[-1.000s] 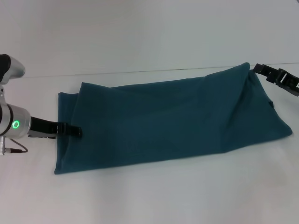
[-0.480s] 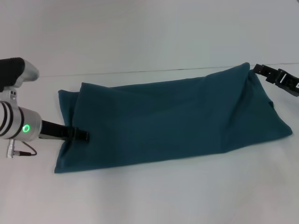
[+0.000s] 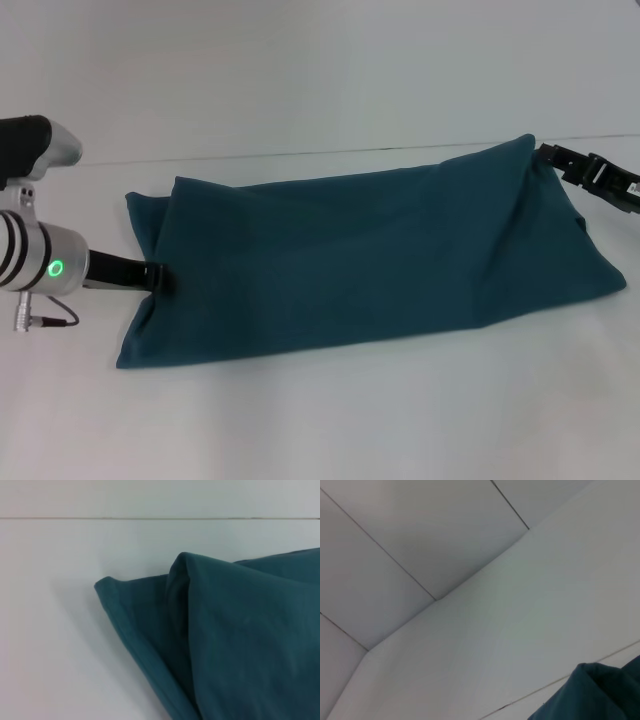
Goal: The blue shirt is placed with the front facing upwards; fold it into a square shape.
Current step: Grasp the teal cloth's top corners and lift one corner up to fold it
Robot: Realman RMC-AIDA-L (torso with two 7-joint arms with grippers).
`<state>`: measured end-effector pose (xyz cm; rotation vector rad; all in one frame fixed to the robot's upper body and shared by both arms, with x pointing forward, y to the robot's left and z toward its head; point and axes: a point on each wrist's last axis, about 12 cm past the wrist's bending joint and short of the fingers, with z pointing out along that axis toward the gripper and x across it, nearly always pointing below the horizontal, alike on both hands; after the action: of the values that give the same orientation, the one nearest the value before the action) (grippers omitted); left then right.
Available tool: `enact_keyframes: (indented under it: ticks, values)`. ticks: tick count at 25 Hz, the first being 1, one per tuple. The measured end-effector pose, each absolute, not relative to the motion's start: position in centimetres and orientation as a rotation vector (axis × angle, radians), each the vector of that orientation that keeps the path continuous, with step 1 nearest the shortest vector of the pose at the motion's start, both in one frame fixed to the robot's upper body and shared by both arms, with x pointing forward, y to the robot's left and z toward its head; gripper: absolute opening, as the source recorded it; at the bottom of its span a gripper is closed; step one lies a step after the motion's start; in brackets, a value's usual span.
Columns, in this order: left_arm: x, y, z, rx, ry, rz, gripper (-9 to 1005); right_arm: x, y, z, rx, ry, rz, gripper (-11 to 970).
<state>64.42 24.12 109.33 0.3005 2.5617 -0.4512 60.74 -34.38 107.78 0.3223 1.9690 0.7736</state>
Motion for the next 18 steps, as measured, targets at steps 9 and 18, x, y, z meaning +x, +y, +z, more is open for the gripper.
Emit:
enact_keyframes:
  ticks: [9, 18]
  values:
    - [64.2, 24.2, 109.7, 0.299, 2.552, -0.470, 77, 60.6, -34.4, 107.8, 0.311, 1.965, 0.782, 709]
    - [63.8, 24.5, 111.0, 0.295, 2.502, -0.526, 26, 60.5, -34.1, 107.8, 0.274, 1.959, 0.769, 710]
